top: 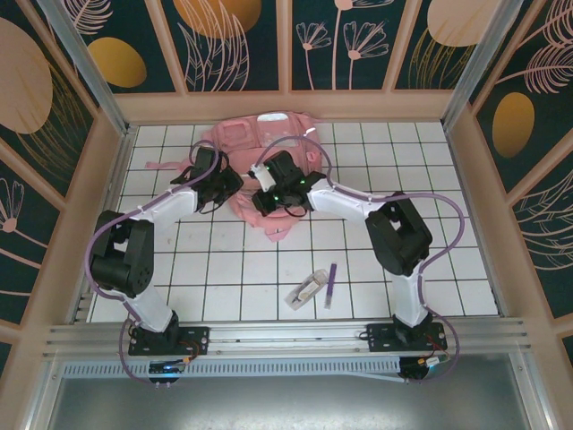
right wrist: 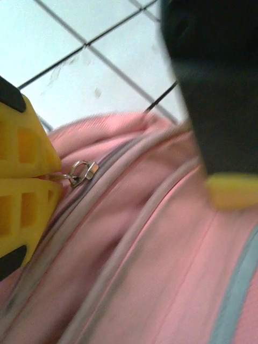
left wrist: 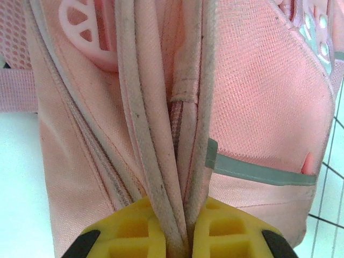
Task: Pack the student bag
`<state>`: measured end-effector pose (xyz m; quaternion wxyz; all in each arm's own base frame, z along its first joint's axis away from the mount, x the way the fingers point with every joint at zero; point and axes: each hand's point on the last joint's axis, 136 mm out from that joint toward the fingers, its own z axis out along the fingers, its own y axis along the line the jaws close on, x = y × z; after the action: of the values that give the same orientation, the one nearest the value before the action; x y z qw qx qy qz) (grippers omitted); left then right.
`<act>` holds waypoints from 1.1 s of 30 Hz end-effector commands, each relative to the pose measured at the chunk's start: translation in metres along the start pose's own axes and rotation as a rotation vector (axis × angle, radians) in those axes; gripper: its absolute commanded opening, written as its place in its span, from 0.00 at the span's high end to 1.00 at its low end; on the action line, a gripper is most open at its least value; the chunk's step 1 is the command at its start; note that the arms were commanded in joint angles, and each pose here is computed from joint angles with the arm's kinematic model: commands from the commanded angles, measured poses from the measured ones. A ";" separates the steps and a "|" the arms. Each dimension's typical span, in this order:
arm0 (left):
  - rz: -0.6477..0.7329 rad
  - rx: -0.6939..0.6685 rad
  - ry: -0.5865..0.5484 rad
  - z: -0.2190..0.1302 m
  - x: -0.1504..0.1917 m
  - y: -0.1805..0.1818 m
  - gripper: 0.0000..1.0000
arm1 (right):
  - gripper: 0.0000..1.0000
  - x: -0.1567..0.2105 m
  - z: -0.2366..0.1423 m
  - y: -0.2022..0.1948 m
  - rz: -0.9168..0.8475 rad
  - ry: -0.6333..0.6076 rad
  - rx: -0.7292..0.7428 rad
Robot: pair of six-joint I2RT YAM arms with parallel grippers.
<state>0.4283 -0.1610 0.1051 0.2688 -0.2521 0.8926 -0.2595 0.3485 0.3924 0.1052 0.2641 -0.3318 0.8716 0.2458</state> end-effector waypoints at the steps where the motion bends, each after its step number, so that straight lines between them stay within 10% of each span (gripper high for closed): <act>1: 0.131 0.012 -0.064 -0.015 -0.012 -0.005 0.97 | 1.00 0.030 -0.030 -0.055 0.087 0.077 0.194; 9: 0.169 0.162 0.074 -0.011 0.000 -0.012 0.99 | 1.00 0.074 -0.051 -0.153 0.316 0.154 0.460; 18: 0.333 0.110 0.220 -0.007 0.002 0.030 0.99 | 1.00 0.038 -0.072 -0.216 0.250 0.024 0.653; 27: 0.407 -0.084 0.163 0.022 -0.069 0.052 0.80 | 1.00 -0.012 -0.056 -0.016 -0.148 -0.067 0.052; 33: 0.401 -0.219 0.070 0.001 -0.106 0.048 0.62 | 1.00 -0.024 -0.021 0.053 -0.206 -0.075 -0.084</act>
<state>0.4995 -0.0657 0.0952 0.2603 -0.0867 0.9507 -0.1444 0.3339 0.3814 0.1251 0.2910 -0.3874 0.8518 0.1993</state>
